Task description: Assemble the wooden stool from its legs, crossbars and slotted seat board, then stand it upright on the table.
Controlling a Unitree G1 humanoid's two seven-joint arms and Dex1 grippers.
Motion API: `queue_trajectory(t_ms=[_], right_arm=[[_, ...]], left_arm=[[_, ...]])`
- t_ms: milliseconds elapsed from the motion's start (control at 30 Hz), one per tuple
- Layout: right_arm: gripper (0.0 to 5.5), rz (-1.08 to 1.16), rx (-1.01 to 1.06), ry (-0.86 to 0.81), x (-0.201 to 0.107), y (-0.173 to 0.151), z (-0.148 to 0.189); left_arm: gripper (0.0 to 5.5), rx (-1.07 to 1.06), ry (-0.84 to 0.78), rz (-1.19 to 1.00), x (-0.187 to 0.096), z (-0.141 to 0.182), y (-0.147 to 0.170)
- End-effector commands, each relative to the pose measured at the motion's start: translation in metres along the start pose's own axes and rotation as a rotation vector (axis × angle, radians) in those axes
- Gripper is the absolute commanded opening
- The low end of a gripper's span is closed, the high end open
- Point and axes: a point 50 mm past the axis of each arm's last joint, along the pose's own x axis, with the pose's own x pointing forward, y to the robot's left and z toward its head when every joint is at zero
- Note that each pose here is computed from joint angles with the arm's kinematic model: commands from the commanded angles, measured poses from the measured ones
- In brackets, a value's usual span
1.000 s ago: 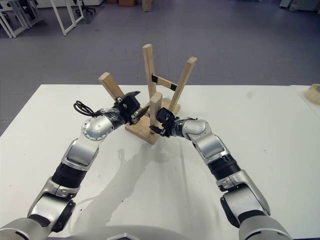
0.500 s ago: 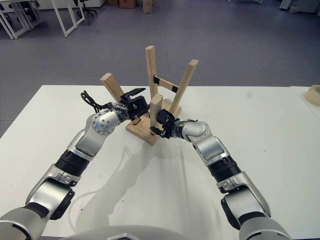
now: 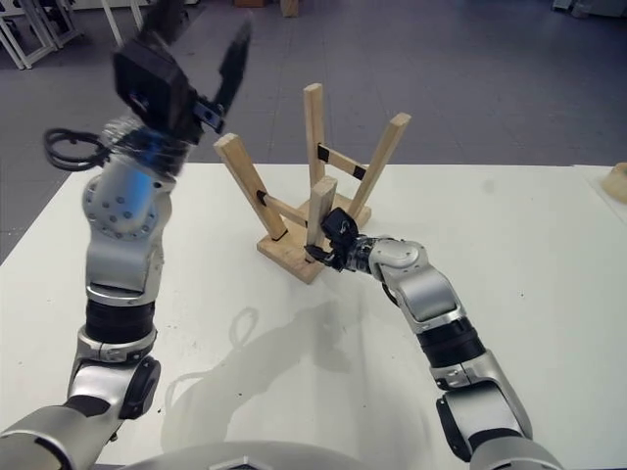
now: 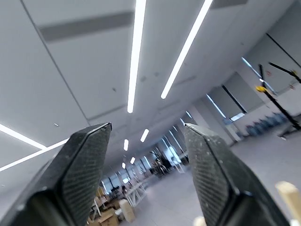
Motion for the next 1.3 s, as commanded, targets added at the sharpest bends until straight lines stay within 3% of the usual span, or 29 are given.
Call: queue_trajectory(t_ms=[33, 133, 200, 400, 567, 667, 767, 867, 933, 1000, 1067, 1167, 1233, 1300], right_arm=[[2.50, -0.043, -0.013, 0.011, -0.010, 0.006, 0.000], [3.09, -0.075, -0.043, -0.041, -0.024, 0.005, 0.013], [3.46, -0.099, -0.080, -0.168, -0.047, 0.002, 0.046], [3.46, 0.033, -0.109, -0.631, -0.138, -0.006, 0.169], [3.46, 0.096, -0.023, -0.894, -0.146, -0.012, 0.222], [3.46, 0.113, 0.072, -0.806, -0.105, -0.012, 0.206], [3.46, 0.135, 0.124, -0.411, -0.029, 0.000, 0.112], [3.46, 0.133, 0.085, -0.154, 0.006, 0.018, 0.039], [3.46, 0.093, 0.111, -0.216, 0.002, 0.008, 0.048], [3.46, 0.068, 0.153, -0.379, -0.013, -0.003, 0.084], [3.46, 0.027, 0.207, -0.621, -0.043, -0.018, 0.135], [3.46, -0.079, 0.248, -0.836, -0.083, -0.042, 0.172], [3.46, -0.166, 0.234, -0.817, -0.088, -0.057, 0.167], [3.46, -0.241, 0.177, -0.676, -0.077, -0.068, 0.140]], left_arm=[[2.83, 0.032, 0.101, 0.020, -0.012, -0.018, 0.007], [2.83, 0.041, 0.159, 0.003, -0.023, -0.029, 0.003], [2.83, 0.052, 0.183, 0.019, -0.030, -0.035, 0.005], [2.83, 0.074, 0.232, 0.061, -0.045, -0.048, 0.012], [2.83, 0.070, 0.242, 0.061, -0.045, -0.053, 0.008], [2.83, 0.075, 0.256, 0.077, -0.046, -0.055, 0.010], [2.83, 0.085, 0.288, 0.109, -0.051, -0.060, 0.016], [2.83, 0.075, 0.315, 0.122, -0.052, -0.065, 0.017], [2.83, 0.062, 0.327, 0.117, -0.052, -0.067, 0.015], [2.83, 0.052, 0.342, 0.121, -0.054, -0.068, 0.015], [2.83, 0.044, 0.350, 0.122, -0.056, -0.069, 0.014], [2.83, 0.039, 0.354, 0.122, -0.060, -0.069, 0.013], [2.83, 0.038, 0.362, 0.124, -0.063, -0.070, 0.013], [2.83, 0.036, 0.371, 0.124, -0.066, -0.072, 0.012]])
